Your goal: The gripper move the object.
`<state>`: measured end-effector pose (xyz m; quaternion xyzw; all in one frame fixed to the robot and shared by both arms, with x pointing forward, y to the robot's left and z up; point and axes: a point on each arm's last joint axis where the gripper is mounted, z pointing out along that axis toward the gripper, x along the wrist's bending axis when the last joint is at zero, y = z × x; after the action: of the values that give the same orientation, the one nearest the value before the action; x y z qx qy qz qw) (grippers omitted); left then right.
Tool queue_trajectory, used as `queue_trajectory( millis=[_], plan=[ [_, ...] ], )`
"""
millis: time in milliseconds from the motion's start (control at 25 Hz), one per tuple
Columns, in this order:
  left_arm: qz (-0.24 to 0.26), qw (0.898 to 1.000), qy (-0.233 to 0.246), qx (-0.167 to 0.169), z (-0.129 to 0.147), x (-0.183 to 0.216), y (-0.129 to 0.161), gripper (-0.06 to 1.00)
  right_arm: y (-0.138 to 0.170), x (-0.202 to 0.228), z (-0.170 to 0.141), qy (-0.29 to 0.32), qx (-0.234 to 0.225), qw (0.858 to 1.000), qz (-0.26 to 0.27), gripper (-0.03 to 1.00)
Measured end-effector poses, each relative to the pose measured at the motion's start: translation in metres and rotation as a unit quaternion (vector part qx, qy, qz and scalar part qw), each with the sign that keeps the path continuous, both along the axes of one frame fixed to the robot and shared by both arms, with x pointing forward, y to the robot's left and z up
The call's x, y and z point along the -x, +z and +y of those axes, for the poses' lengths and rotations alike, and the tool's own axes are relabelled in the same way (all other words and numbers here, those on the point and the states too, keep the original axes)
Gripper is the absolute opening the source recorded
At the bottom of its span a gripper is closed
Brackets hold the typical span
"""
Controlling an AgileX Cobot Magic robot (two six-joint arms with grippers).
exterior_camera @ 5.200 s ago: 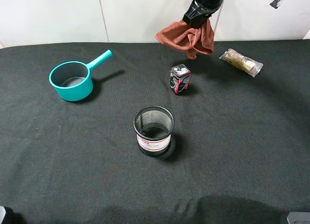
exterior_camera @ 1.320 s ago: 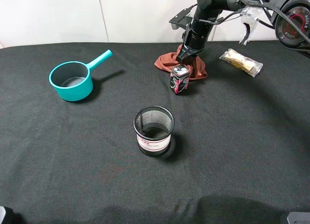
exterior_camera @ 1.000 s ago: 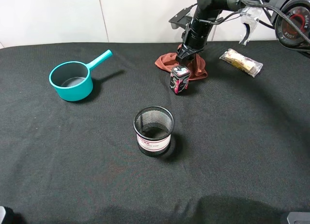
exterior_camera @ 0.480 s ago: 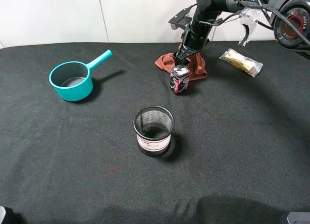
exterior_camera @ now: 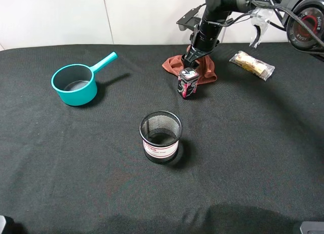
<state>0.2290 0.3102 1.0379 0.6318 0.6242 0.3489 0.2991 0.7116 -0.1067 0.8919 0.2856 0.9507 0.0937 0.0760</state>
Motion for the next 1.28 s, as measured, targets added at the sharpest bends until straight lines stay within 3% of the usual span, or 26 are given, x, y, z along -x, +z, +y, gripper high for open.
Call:
queue_trajectory(
  millis=[680, 1040, 1280],
  plan=[
    [0.000, 1.000, 0.000, 0.000, 0.000, 0.000, 0.000, 0.71, 0.045, 0.006, -0.003, 0.000, -0.005, 1.000, -0.016, 0.69],
    [0.000, 1.000, 0.000, 0.000, 0.000, 0.000, 0.000, 0.71, 0.108, 0.026, -0.015, -0.058, 0.004, 0.998, -0.010, 0.69],
    [0.000, 1.000, 0.000, 0.000, 0.000, 0.000, 0.000, 0.71, 0.153, 0.038, -0.039, -0.114, -0.019, 0.993, -0.034, 0.69]
  ],
)
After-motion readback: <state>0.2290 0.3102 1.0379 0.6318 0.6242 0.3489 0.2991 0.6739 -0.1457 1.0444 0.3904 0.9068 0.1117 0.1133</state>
